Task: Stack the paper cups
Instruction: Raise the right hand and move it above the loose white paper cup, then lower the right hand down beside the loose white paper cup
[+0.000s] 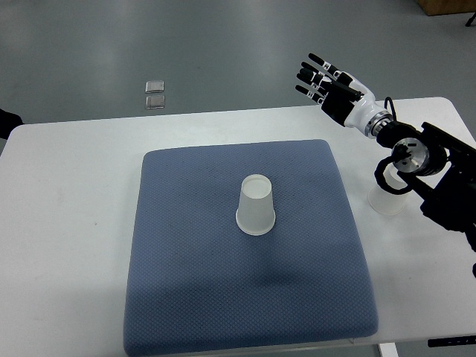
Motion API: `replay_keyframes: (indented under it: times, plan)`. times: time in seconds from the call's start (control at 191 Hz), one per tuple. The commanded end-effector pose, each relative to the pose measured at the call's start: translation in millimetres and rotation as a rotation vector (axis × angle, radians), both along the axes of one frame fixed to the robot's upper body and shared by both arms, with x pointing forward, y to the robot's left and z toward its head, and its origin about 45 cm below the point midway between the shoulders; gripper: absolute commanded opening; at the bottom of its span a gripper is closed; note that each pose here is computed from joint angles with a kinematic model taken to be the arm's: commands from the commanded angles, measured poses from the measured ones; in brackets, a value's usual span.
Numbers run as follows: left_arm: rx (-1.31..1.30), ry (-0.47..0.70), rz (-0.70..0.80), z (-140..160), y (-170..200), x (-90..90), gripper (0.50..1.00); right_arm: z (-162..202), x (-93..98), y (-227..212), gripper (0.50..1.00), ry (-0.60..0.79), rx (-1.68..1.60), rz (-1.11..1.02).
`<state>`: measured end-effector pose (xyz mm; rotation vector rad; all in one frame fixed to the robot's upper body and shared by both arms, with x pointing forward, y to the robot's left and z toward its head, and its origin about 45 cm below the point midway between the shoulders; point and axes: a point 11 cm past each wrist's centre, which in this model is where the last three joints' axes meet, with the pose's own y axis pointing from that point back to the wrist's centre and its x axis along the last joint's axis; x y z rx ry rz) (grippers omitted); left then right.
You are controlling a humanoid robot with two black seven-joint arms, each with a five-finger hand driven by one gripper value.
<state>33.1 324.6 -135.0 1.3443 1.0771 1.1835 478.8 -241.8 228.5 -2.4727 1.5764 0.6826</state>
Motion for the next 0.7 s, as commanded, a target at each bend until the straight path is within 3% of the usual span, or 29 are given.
replay_keyframes:
  times: [0.0,0.194,0.246,0.251,0.288,0.696]
  plan:
    - [-0.017,-0.001,-0.001,-0.4,-5.6,0.2,1.0,14.5,-1.2,-12.4,0.924,-0.01,-0.231,0.135]
    - [-0.061,0.0,-0.01,-1.0,-20.9,-0.3,1.0,69.5,2.4,-33.4,0.926,-0.043,-0.698,0.351]
    - [-0.061,0.0,-0.01,-1.0,-20.9,-0.3,1.0,69.5,2.4,-33.4,0.926,-0.043,-0.698,0.352]
    - [-0.07,0.0,-0.011,-1.0,-24.1,-0.3,1.0,86.8,2.1,-35.1,0.926,-0.052,-0.85,0.422]
    - [-0.075,0.001,-0.013,-1.1,-25.7,-0.5,1.0,94.4,-0.2,-33.1,0.926,-0.053,-0.937,0.475]
    - [-0.094,0.0,-0.017,-0.9,-32.2,0.2,1.0,159.3,-59.1,-9.2,0.926,0.023,-1.81,1.058]
